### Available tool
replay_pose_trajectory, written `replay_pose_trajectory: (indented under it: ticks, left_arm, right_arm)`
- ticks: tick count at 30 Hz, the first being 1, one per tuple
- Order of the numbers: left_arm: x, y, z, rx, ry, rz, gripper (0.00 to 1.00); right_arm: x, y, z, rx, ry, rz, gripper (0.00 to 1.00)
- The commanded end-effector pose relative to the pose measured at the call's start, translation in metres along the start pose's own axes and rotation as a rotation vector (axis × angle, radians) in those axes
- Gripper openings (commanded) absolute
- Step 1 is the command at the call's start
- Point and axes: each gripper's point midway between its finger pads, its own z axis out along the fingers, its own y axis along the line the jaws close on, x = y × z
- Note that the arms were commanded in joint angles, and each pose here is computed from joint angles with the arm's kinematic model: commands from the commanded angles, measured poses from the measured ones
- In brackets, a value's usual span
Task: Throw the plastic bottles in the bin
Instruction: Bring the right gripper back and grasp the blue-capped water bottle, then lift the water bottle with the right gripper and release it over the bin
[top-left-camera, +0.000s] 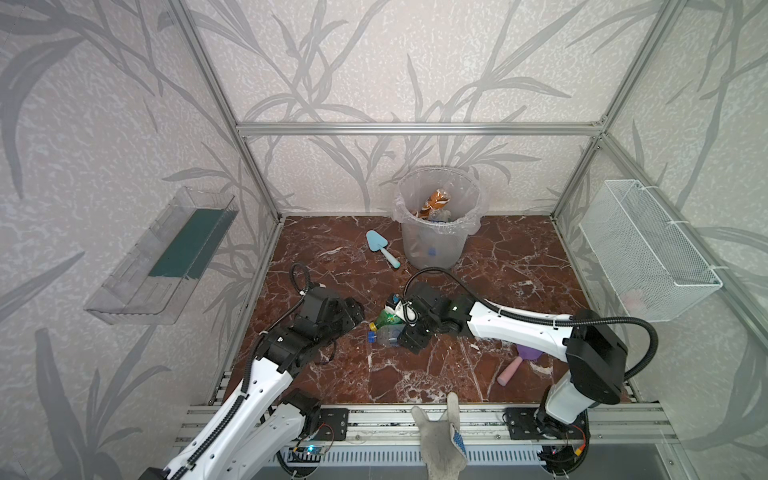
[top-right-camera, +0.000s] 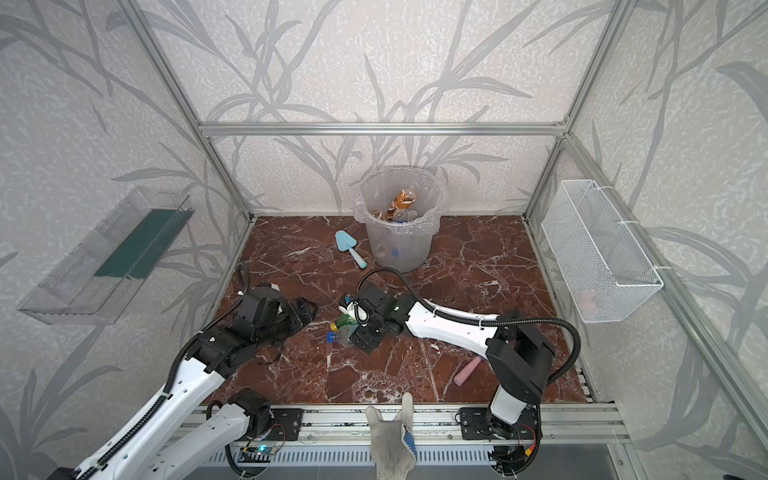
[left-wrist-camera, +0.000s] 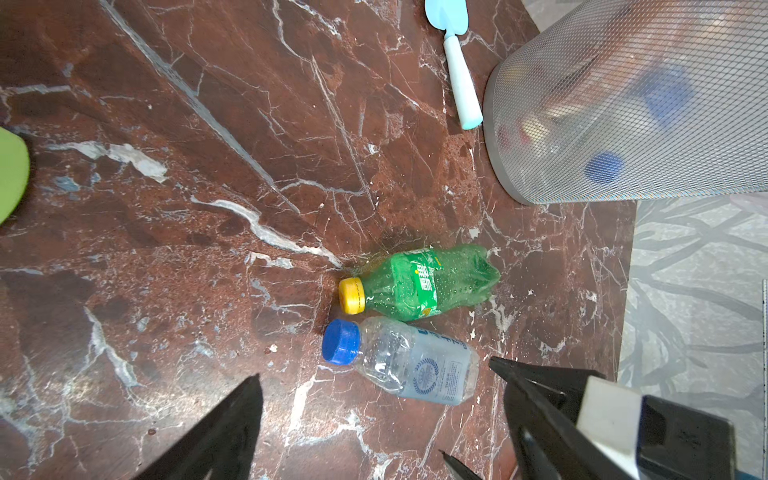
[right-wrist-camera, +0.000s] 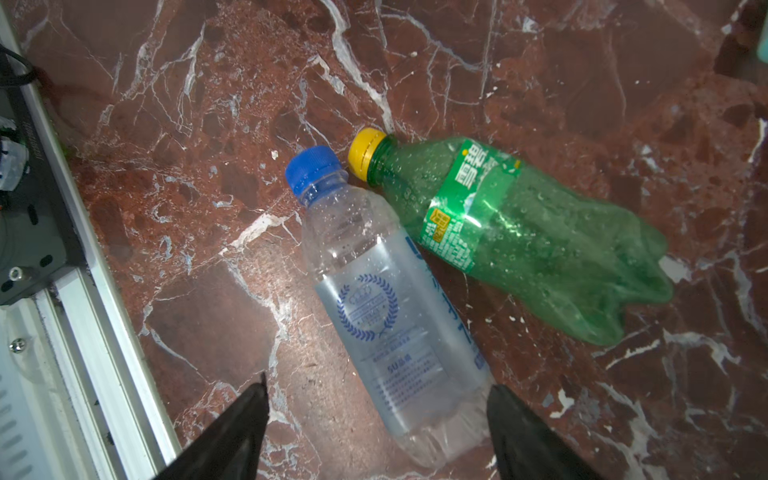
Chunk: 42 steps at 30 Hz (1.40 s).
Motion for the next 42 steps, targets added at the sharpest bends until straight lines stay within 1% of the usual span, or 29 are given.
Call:
replay_pose_trajectory:
  ticks: [1, 9, 13, 19, 21, 23, 25, 28, 29, 35, 42]
  left_arm:
    - [0.000, 0.011, -0.002, -0.038, -0.009, -0.008, 0.90]
    - [0.000, 0.009, -0.002, -0.034, -0.005, -0.009, 0.90]
    - [0.000, 0.008, -0.002, -0.034, -0.007, -0.009, 0.90]
    - [-0.001, 0.008, -0.002, -0.037, -0.007, -0.007, 0.90]
    - [-0.001, 0.009, -0.002, -0.040, -0.007, -0.004, 0.90]
    - [-0.001, 0.008, -0.001, -0.039, -0.007, -0.004, 0.90]
    - [-0.001, 0.007, 0.000, -0.041, -0.003, -0.004, 0.90]
    - [-0.002, 0.006, 0.002, -0.040, -0.003, -0.004, 0.90]
    - [-0.002, 0.006, 0.003, -0.041, -0.002, -0.004, 0.90]
    - [-0.001, 0.004, 0.008, -0.043, 0.007, -0.001, 0.90]
    - [-0.001, 0.000, 0.016, -0.039, 0.024, -0.006, 0.90]
  right_arm:
    - [-0.008, 0.005, 0.006, -0.021, 0.003, -0.056, 0.83]
    - [-0.006, 0.001, 0.027, 0.009, 0.047, -0.094, 0.84]
    - [-0.001, -0.004, 0.035, 0.032, 0.093, -0.104, 0.82]
    - [0.024, -0.008, 0.044, 0.045, 0.177, -0.103, 0.73]
    - [0.032, -0.010, 0.043, 0.057, 0.190, -0.098, 0.71]
    - [0.038, -0.011, 0.040, 0.066, 0.190, -0.089, 0.66]
    - [0.046, -0.013, 0.036, 0.079, 0.195, -0.070, 0.58]
    - [0.061, -0.012, 0.030, 0.081, 0.216, -0.042, 0.49]
    - [0.065, -0.012, 0.027, 0.085, 0.219, -0.033, 0.48]
    - [0.093, -0.015, 0.006, 0.124, 0.214, 0.054, 0.46]
    - [0.124, -0.017, -0.014, 0.152, 0.201, 0.211, 0.46]
